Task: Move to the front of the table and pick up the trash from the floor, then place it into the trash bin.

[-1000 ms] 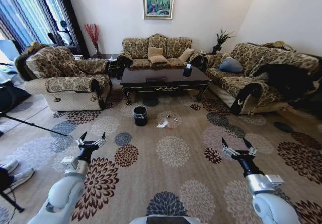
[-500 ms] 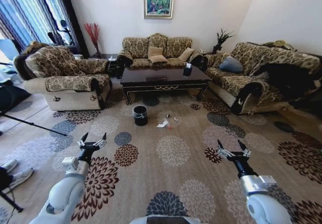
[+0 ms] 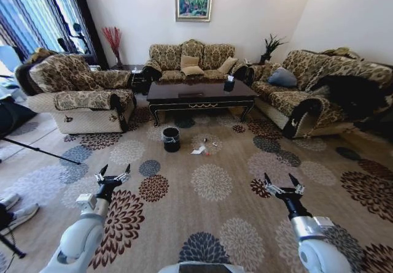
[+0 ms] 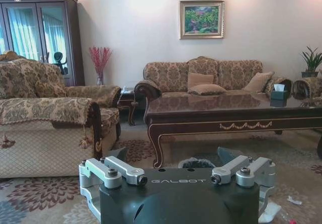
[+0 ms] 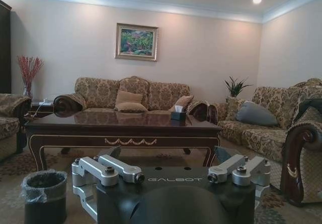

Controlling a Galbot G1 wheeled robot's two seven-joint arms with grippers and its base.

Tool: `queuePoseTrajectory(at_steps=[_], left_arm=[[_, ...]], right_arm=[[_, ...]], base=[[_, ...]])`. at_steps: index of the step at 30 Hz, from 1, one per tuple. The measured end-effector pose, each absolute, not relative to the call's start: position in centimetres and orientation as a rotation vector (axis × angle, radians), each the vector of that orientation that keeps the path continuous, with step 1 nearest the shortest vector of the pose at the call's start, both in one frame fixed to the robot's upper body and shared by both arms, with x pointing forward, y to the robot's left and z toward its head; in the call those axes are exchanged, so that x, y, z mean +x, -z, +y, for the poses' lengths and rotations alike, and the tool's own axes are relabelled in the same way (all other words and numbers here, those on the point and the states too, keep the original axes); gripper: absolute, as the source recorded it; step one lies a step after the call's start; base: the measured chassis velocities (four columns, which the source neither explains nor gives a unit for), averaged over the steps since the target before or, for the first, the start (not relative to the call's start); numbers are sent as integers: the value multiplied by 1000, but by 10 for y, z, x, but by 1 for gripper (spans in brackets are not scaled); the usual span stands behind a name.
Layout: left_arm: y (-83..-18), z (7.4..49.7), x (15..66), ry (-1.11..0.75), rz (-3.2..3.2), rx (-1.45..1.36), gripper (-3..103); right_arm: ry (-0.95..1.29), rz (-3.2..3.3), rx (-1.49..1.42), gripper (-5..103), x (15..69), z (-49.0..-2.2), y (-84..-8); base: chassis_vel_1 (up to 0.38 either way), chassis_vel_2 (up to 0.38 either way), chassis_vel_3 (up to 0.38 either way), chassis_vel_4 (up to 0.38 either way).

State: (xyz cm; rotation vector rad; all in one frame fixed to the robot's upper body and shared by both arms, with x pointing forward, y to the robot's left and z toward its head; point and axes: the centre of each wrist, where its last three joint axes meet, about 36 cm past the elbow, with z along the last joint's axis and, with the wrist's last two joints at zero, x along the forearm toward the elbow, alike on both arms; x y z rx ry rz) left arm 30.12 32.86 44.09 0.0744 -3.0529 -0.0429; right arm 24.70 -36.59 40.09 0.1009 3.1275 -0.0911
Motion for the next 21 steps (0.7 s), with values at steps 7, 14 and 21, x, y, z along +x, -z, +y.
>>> queuePoseTrajectory(at_steps=[7, 14, 21], left_arm=[[-444, 327, 298, 51, -3056, 75, 100], [-444, 327, 297, 53, -3054, 82, 100], [-443, 327, 297, 53, -3052, 84, 100]], right_arm=[[91, 3128, 98, 100, 246, -365, -399], [83, 3131, 94, 100, 246, -362, -397], [84, 3132, 90, 100, 247, -360, -395]], base=[[0, 0, 0, 0], [0, 0, 0, 0], [0, 0, 0, 0]])
